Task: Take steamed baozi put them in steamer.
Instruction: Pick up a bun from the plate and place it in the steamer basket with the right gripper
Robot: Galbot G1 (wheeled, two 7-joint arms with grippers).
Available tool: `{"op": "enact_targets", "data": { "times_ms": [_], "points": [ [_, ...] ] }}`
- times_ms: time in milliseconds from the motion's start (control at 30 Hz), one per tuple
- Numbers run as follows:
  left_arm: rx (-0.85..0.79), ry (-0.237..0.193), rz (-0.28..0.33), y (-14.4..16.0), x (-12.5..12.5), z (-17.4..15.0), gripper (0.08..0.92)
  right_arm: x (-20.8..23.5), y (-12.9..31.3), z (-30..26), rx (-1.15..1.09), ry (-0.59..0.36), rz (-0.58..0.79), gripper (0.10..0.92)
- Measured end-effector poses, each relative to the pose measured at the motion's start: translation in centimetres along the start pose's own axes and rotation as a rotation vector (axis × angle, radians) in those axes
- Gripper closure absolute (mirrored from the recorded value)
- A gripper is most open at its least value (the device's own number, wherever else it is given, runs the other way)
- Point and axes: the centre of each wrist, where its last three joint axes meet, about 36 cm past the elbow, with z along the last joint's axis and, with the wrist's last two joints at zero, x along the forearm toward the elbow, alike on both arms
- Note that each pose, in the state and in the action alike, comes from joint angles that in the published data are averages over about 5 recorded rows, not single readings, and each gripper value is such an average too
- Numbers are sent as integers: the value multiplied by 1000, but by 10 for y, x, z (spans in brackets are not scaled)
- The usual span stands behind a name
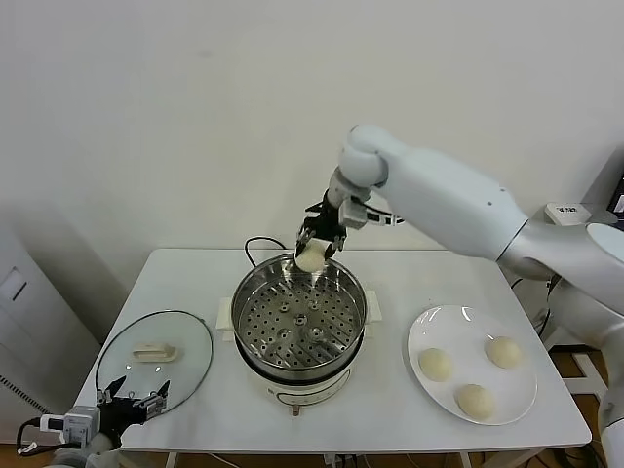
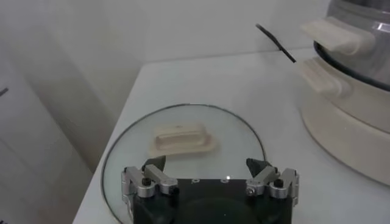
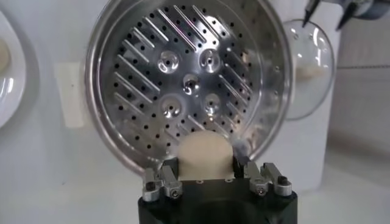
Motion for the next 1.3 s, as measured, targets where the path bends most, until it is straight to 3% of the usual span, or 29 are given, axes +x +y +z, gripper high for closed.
{"op": "enact_targets", "data": {
  "times_ms": [533, 633, 833, 967, 1300],
  "points": [
    [2, -5, -2, 0, 0, -1, 177, -64, -9, -12, 19, -3, -51, 478],
    [2, -6, -2, 0, -1, -2, 177, -69, -10, -13, 22, 3, -57, 440],
    [3, -6, -1, 0, -1, -1, 177, -76, -10, -13, 17, 18, -52, 283],
    [4, -6, 0, 0, 0, -1, 177, -74, -9, -11, 12, 22, -44, 210],
    [9, -6, -6, 2, 2, -1, 177, -14, 9, 3, -26, -4, -4, 200]
  ]
}}
